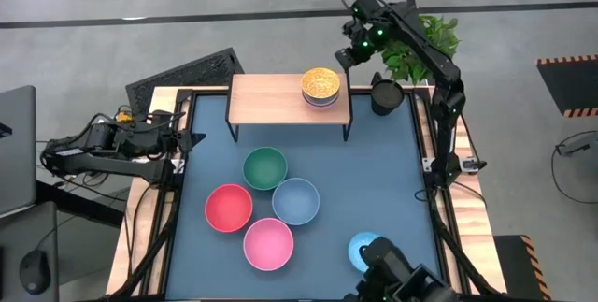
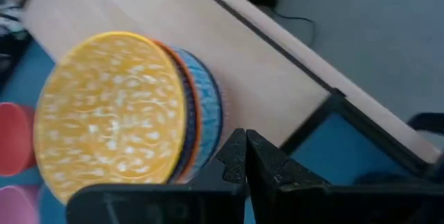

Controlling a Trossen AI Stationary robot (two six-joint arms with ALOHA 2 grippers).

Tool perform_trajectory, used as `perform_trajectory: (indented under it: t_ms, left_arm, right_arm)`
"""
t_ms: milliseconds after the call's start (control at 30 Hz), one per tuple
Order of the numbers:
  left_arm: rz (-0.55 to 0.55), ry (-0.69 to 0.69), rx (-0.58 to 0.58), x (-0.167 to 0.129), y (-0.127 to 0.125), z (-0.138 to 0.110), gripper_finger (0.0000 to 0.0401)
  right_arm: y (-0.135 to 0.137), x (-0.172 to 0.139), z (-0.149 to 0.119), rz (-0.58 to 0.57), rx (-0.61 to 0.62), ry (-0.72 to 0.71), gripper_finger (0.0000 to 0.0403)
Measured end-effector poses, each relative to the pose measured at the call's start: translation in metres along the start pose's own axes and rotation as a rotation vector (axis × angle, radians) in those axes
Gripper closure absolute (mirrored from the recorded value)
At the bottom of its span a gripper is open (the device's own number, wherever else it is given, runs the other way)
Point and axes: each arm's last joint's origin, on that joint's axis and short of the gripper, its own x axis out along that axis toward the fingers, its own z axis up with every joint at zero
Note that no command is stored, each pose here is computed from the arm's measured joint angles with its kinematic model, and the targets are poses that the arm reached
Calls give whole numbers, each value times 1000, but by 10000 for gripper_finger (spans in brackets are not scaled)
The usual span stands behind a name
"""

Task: Place and stack bowls onto a shelf
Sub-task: Stack the yellow-patterned bowl on top of the orange-patterned bowl on the shelf

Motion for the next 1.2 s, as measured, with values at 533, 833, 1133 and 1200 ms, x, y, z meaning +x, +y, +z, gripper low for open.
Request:
perform_trajectory:
  t_ms: [533,833,1133,1200]
  left_arm:
    - [0,-1,-46,0,0,0,118]
    - [3,-9,-50,0,0,0,118]
    - [6,-17,-50,0,0,0,118]
    - [6,-16,-50,0,0,0,118]
  right_arm:
    - [-13,13,3,137,-22,30,379]
    - [-15,34,-2,180,-17,89,371]
    - [-14,41,-3,200,-19,102,378]
    - [-14,41,-3,201,-21,102,373]
